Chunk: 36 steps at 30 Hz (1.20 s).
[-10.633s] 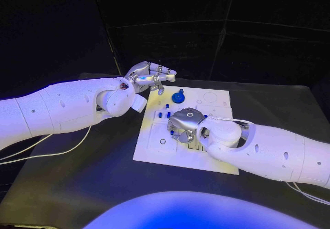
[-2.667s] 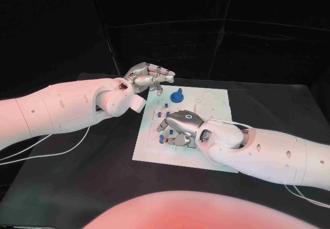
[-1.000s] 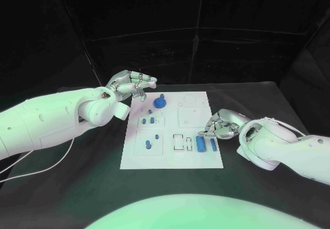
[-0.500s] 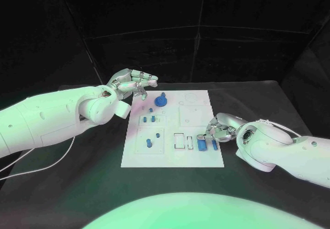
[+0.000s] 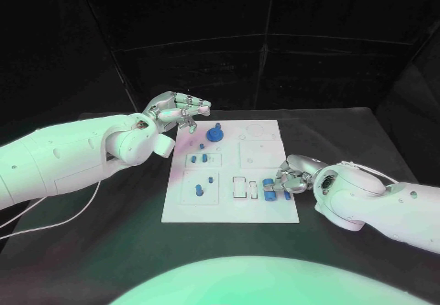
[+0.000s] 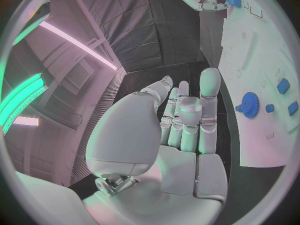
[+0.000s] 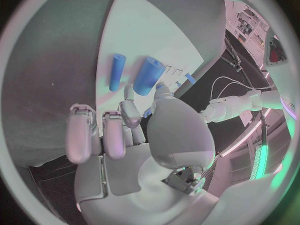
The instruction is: Assemble the parts on the task board
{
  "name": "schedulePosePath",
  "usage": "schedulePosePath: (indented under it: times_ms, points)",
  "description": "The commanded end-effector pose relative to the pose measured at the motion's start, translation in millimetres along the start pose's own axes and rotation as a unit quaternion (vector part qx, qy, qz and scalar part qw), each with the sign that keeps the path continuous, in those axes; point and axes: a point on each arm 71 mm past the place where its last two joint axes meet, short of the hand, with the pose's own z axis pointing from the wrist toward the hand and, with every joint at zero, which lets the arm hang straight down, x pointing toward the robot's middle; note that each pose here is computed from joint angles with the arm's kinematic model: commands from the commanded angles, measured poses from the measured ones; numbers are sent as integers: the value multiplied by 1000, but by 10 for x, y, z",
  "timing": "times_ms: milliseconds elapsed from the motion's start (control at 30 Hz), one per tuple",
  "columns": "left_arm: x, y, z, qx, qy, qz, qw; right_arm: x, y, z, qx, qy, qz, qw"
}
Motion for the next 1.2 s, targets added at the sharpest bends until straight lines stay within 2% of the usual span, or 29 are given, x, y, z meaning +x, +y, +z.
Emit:
schedulePosePath:
  times_ms: [33,233,800,1000,1200]
  points:
    - [8,-9,-2,0,5,-5,1000,55,3,1,4,18,-22,1000]
    - [5,-10,-7,0,4,-5,1000,134,24,2,2,29,-27,999]
    - [7,-10,-9,0,4,-5,1000,160,58,18,-1,21,-20,1000]
    - [3,-11,-14,0,4,-5,1000,133,85,-25,-6,-1,14,1000]
    - [1,-11,-15,0,4,-5,1000,65,116,-102,-19,-43,67,997]
